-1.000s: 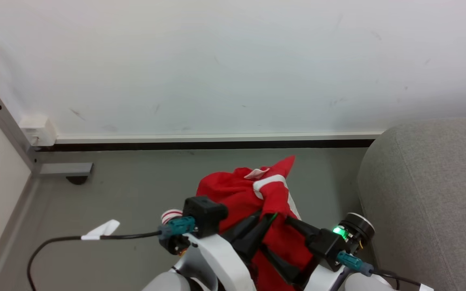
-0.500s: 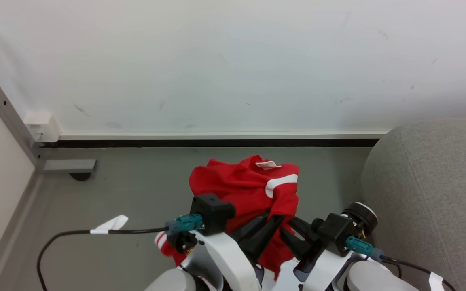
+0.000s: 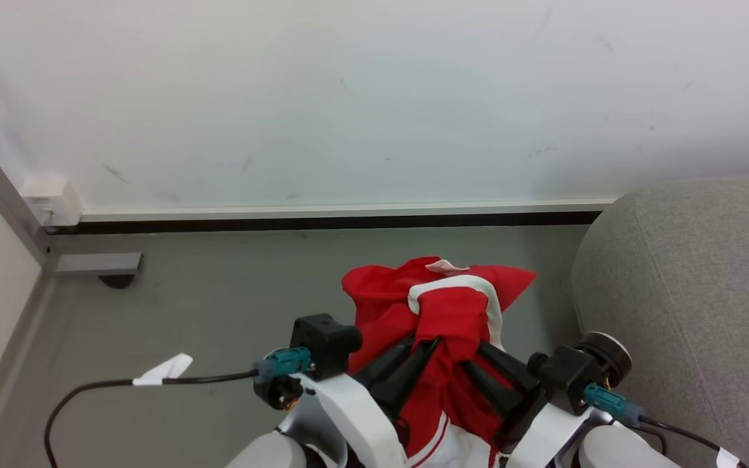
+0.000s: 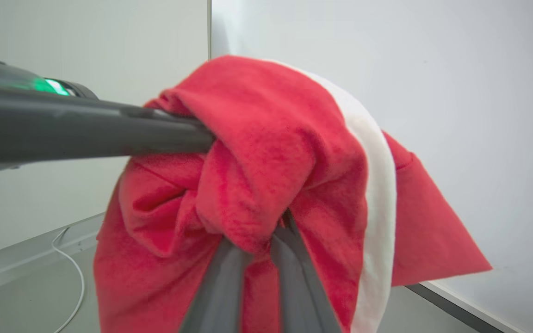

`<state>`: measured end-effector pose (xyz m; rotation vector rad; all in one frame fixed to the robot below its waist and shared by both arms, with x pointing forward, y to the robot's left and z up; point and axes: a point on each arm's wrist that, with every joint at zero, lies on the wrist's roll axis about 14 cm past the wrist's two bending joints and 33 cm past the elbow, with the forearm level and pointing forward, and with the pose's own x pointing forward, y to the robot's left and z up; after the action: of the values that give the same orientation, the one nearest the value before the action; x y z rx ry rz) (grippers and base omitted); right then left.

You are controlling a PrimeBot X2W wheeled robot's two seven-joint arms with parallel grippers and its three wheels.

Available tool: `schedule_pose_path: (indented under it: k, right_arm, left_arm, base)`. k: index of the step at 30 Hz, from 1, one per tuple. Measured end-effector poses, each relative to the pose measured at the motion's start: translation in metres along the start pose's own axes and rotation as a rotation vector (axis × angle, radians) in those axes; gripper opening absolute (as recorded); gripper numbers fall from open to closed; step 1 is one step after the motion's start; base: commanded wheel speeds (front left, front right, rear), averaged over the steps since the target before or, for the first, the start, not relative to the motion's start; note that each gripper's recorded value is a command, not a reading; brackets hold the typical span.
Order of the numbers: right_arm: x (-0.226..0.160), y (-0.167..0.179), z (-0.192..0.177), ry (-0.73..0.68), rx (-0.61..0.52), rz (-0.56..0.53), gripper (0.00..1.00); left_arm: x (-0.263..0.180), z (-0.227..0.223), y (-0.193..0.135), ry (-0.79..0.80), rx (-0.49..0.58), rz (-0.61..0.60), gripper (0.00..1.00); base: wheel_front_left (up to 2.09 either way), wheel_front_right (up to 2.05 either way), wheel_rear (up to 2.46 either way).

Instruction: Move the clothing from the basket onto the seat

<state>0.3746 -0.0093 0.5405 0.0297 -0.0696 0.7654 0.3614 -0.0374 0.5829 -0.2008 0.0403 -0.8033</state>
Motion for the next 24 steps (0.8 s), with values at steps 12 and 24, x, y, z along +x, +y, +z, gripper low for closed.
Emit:
schedule_pose_path:
  k: [12,24]
  right_arm:
    - [-0.006,-0.016,-0.001,-0.001,-0.004,-0.048,0.0]
    - [-0.025,-0.051,0.005,-0.006,-0.049,-0.149,0.0]
  left_arm:
    - [-0.003,-0.006,0.009,0.0,0.017,0.036,1.0]
    - [0.002,-0.007,0.008,-0.025,0.032,0.026,1.0]
  base:
    - [0.0,0.0,0.0]
    - [0.0,0.0,0.0]
